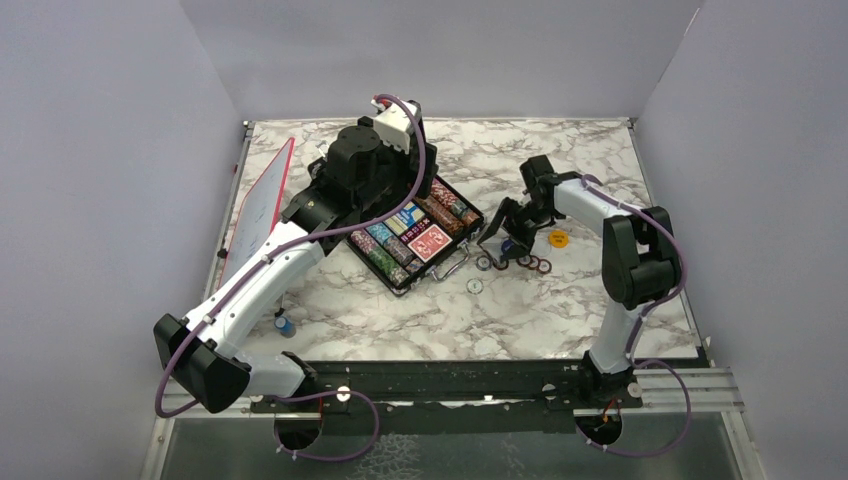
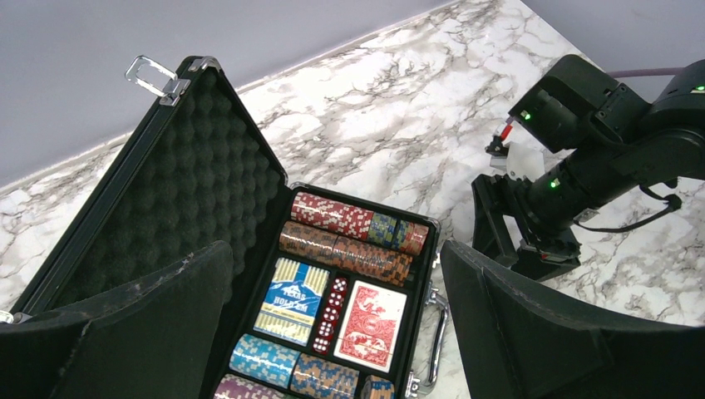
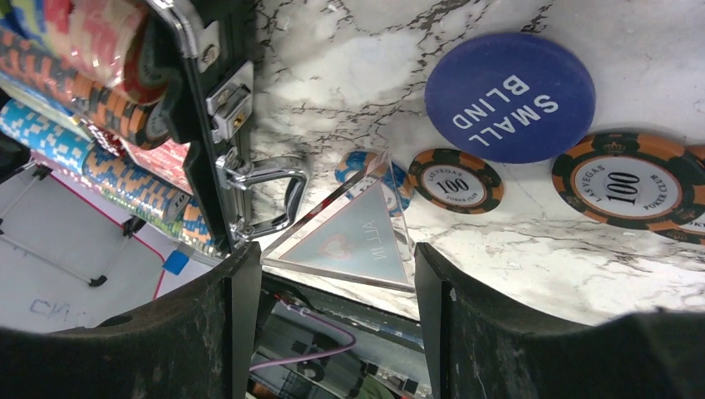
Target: Pack up texas hold em set
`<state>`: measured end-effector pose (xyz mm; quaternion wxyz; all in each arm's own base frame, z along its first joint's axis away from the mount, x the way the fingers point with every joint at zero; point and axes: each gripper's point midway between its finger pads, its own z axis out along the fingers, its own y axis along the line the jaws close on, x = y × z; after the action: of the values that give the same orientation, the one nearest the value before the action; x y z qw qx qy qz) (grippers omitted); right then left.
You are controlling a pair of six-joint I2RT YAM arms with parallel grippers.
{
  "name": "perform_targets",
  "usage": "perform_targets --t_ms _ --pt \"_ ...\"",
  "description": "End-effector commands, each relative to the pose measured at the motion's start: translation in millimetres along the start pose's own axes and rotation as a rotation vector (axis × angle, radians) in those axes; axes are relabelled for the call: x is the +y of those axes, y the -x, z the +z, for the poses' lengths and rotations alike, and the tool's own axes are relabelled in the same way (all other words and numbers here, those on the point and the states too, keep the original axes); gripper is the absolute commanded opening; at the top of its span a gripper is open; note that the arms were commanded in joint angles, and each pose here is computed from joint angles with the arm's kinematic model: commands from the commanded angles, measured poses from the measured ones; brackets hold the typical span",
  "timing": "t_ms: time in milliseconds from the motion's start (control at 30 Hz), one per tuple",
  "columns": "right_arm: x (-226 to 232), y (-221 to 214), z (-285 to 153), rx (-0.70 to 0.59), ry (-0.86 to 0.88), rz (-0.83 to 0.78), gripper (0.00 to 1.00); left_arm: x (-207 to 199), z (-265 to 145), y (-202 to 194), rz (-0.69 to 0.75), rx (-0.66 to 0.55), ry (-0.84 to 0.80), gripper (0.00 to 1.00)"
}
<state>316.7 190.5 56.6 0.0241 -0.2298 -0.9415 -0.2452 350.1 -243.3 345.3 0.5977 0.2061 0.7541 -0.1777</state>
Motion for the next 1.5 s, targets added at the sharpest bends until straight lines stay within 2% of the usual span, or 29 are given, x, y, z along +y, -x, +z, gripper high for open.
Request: perform_targets --t_ms 0,167,333,700,967,1467 --pt "17 0 -18 -0.045 0.077 -0.061 0.6 6 -11 14 0.005 -0.045 0.027 0.99" --pt "42 6 -34 -0.16 0.087 -0.164 0.6 18 -15 22 -0.023 -0.057 0.103 0.99" --pt "82 10 -30 -0.262 0.035 -0.297 0.6 32 -29 47 -0.068 -0.106 0.187 0.99" --pt "204 13 23 -0.516 -0.037 -0.786 0.61 65 -80 105 -0.185 -0.283 0.368 0.99" --pt "233 9 54 -0.539 -0.043 -1.004 0.61 67 -84 108 -0.195 -0.303 0.382 0.99" --pt "218 4 97 -0.418 -0.094 -1.091 0.63 66 -71 99 -0.179 -0.268 0.38 0.99"
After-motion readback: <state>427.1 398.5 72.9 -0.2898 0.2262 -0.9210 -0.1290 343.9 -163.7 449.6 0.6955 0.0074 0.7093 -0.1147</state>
